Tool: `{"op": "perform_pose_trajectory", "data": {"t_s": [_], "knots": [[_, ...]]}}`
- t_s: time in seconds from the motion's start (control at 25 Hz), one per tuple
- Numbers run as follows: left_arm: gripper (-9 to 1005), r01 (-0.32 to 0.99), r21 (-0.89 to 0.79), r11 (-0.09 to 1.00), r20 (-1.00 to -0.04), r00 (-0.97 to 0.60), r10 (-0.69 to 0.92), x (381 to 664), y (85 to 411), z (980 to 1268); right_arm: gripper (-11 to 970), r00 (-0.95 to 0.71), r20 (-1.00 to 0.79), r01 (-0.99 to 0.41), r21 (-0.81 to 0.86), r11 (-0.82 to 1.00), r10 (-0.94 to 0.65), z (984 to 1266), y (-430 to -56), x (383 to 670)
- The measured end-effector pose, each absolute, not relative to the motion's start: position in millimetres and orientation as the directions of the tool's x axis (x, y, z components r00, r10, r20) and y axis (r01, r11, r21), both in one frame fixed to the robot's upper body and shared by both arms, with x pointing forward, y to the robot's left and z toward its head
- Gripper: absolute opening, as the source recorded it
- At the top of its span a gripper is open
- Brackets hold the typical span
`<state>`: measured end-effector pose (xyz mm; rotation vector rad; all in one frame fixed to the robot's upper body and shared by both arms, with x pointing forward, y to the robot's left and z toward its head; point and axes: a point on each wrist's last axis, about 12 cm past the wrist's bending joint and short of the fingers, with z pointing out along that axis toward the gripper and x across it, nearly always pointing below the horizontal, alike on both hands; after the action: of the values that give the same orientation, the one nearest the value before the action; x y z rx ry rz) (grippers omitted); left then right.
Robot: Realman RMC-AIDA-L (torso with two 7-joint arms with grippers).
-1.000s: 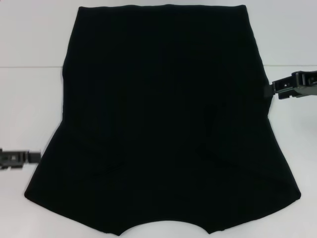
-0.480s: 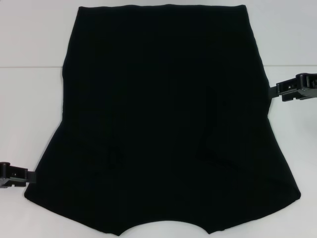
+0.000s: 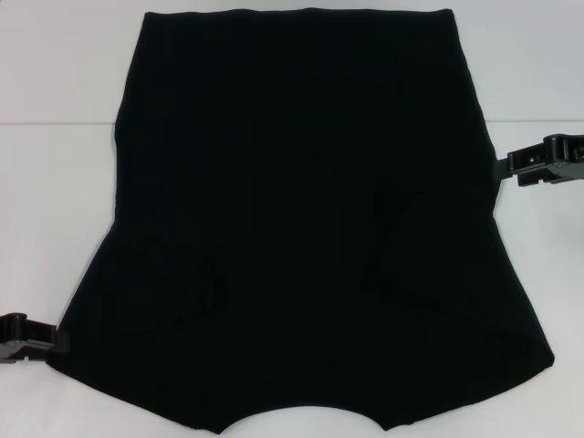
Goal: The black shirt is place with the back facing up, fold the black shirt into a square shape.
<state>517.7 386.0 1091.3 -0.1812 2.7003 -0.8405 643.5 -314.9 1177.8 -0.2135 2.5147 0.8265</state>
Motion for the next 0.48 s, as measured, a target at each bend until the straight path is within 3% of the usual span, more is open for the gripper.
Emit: {"op": "perform_pose_trajectory", "data": {"t_s": [0.48], "knots": [[405,-0.045,-0.551,0.833,-0.257,-0.941,-0.221,518.8,388.0,1088.6,552,-0.873,-0.487,-0.288,0.523,0.802,0.004,1177.4,-315.3,642.6]]}}
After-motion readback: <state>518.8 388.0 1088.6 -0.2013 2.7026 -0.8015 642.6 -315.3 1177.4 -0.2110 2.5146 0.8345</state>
